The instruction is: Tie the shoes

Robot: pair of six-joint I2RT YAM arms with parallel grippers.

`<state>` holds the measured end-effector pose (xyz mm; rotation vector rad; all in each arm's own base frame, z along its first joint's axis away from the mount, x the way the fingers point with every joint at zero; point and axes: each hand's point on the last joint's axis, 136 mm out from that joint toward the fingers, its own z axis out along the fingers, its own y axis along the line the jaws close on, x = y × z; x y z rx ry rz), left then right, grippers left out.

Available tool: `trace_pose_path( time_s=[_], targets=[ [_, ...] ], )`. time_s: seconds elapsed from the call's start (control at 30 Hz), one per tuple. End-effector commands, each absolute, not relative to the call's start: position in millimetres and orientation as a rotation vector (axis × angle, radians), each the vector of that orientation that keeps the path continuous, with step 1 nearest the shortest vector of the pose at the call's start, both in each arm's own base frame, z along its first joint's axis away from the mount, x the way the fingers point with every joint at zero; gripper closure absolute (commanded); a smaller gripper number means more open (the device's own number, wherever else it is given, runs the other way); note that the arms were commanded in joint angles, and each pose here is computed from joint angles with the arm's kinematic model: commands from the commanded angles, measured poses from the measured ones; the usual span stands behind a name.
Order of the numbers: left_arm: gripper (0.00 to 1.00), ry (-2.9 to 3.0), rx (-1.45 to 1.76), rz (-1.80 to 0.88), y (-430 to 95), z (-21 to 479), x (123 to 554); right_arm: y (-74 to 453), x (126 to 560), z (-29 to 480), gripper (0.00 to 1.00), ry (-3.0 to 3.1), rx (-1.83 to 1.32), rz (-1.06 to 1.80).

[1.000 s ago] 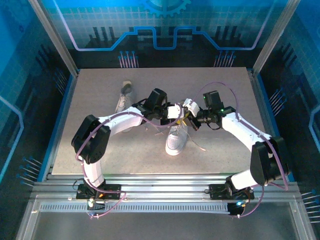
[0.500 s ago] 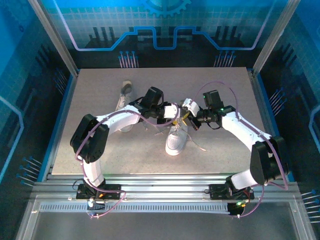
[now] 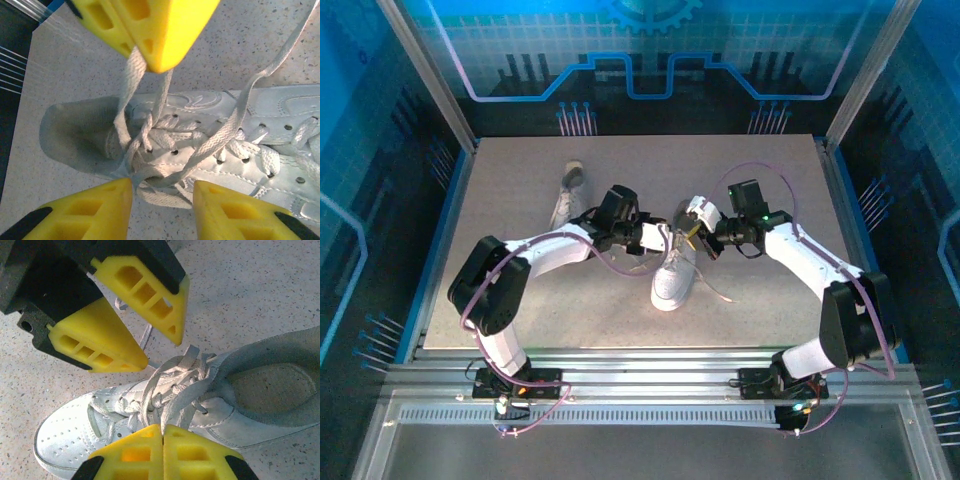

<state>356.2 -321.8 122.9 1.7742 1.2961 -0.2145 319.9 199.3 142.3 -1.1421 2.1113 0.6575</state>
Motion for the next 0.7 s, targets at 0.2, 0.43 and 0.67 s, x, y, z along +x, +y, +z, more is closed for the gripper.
trace_pose_path(
  time_s=[0.2, 0.43, 0.67],
  targets=[
    [0.66, 1.188, 1.831, -0.165, -340.2, 120.6, 346.0, 199.4, 324.2, 146.9, 1.00, 2.105, -1.141, 0.682],
    [0.66, 1.185, 1.867, -0.154, -339.4, 112.8, 343.5, 198.3, 323.3, 145.2, 1.00, 2.112, -1.141, 0.682],
    [0.66, 1.206, 1.892, -0.132, -333.6, 103.8, 344.3, 198.3, 323.1, 145.0, 1.00, 2.114, -1.144, 0.686]
  ],
)
